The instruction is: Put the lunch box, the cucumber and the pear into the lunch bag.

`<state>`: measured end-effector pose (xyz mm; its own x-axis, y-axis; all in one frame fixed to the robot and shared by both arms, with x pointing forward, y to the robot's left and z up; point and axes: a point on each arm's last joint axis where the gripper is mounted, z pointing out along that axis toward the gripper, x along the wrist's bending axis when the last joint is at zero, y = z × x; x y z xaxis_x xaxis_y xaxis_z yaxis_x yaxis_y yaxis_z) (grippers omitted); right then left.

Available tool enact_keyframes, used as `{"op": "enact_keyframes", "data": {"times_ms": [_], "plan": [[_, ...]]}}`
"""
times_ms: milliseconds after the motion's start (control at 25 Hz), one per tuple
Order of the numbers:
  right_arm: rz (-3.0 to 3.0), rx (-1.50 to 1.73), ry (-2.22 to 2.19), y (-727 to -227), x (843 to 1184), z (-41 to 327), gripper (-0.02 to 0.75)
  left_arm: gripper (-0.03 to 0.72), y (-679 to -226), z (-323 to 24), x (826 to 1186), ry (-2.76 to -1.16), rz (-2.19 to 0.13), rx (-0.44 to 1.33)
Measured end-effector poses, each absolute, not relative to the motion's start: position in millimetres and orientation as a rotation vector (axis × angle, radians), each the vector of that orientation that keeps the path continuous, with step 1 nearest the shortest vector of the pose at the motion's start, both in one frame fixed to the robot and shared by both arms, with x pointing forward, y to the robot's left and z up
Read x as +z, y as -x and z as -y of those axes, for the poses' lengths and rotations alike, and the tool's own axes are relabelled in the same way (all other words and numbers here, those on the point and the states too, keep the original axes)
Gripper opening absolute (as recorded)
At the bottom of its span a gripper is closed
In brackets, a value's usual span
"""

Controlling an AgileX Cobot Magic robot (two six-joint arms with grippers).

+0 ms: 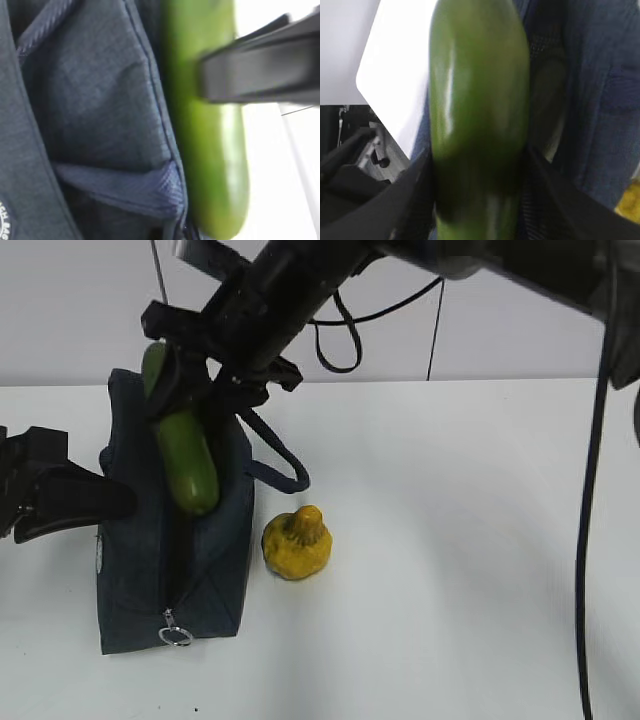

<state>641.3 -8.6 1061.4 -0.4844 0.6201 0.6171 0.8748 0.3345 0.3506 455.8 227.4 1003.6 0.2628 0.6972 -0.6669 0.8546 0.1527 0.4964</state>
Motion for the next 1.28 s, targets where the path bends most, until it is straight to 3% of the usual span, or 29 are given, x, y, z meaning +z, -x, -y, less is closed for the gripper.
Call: {"op": "enact_keyframes", "data": {"times_ms": [240, 560, 840, 1280], "plan": [[2.26, -0.856, 1.428, -652.8, 1028.3, 4.9, 0.373, -0.015, -455.8, -227.3, 1003.7, -1.584, -1.478, -0.209], [2.222, -0.892, 1.361, -652.5, 1024.0, -0.8, 0.531, -0.015, -455.9, -227.2, 1003.9, -1.581, -1.478, -0.211], [2.387, -1.025, 1.3, -657.7, 1063.5, 3.3, 0.54, -0.015, -455.9, -227.3, 1003.9, -1.581, -1.478, -0.21], [2.712, -1.227, 1.413, -652.6, 1150.2, 42.1, 0.444, -0.015, -455.9, -227.3, 1003.9, -1.581, -1.478, -0.21]]}}
